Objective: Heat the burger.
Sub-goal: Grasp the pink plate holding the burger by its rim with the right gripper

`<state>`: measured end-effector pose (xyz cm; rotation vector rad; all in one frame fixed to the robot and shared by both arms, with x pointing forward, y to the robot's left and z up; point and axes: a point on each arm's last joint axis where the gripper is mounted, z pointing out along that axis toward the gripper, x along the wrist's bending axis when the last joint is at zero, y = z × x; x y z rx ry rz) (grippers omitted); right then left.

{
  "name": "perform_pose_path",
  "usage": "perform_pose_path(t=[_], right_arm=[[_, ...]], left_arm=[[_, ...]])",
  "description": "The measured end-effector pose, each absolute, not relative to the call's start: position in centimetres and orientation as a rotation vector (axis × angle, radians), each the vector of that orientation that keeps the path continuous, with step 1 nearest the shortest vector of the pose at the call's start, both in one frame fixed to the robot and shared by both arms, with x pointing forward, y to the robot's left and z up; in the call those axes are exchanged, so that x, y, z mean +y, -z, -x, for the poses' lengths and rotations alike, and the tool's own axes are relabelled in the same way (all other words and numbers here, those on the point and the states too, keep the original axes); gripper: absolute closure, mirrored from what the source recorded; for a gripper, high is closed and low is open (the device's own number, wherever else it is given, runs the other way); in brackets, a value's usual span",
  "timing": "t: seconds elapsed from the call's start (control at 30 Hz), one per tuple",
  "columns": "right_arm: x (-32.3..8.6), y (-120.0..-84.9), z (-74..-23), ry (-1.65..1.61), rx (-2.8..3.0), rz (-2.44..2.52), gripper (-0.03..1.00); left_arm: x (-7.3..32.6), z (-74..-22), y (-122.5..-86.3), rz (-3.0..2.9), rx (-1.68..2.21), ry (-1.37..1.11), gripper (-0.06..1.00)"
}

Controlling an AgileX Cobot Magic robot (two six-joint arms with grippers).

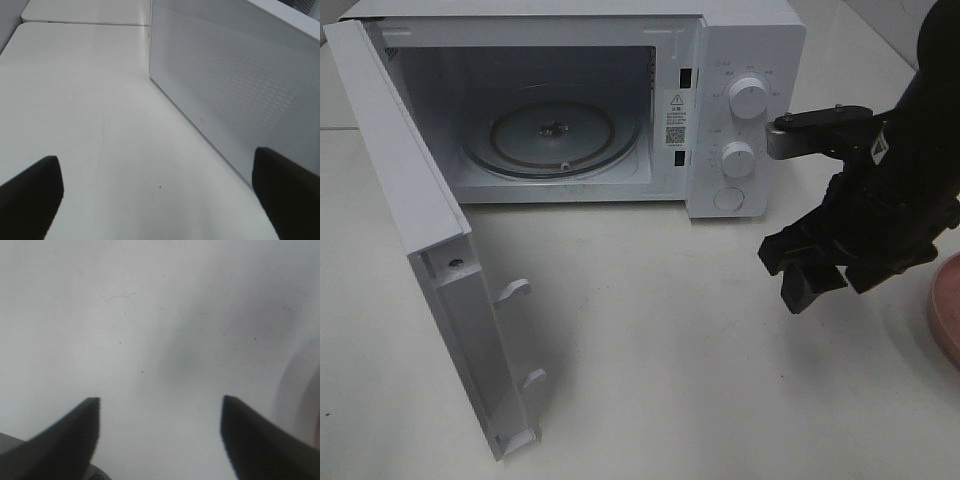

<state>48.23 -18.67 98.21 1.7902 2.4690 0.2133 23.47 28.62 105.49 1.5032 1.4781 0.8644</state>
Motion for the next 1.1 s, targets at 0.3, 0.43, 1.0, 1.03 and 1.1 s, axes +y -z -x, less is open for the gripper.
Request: perform_pose_path(t=[0.3, 0.43, 1.0, 1.03, 1.1], right_arm=[[-22.5, -98.2, -49.3, -0.083, 2.422, -1.789, -0.02], [-23.9, -98.2, -49.5, -0.045, 2.389, -1.825, -0.02], [-29.7, -97.5, -50.4, 0.032, 2.227, -2.024, 0.02], [-29.8, -97.1, -50.5, 0.05, 2.236, -2.028, 0.03], [-29.8, -96.5, -50.7, 0.069, 2.25, -2.03, 0.03]], left_arm=[[28.6, -23.5, -105.5, -1.503, 1.478, -0.864, -0.02], [28.6, -23.5, -105.5, -1.503, 1.478, -0.864, -0.02], [28.6, -23.5, -105.5, -1.503, 1.478, -0.864, -0.02], [28.6, -23.5, -105.5, -1.503, 1.478, -0.864, -0.02], [28.6, -23.5, -105.5, -1.503, 1.478, -0.864, -0.02]])
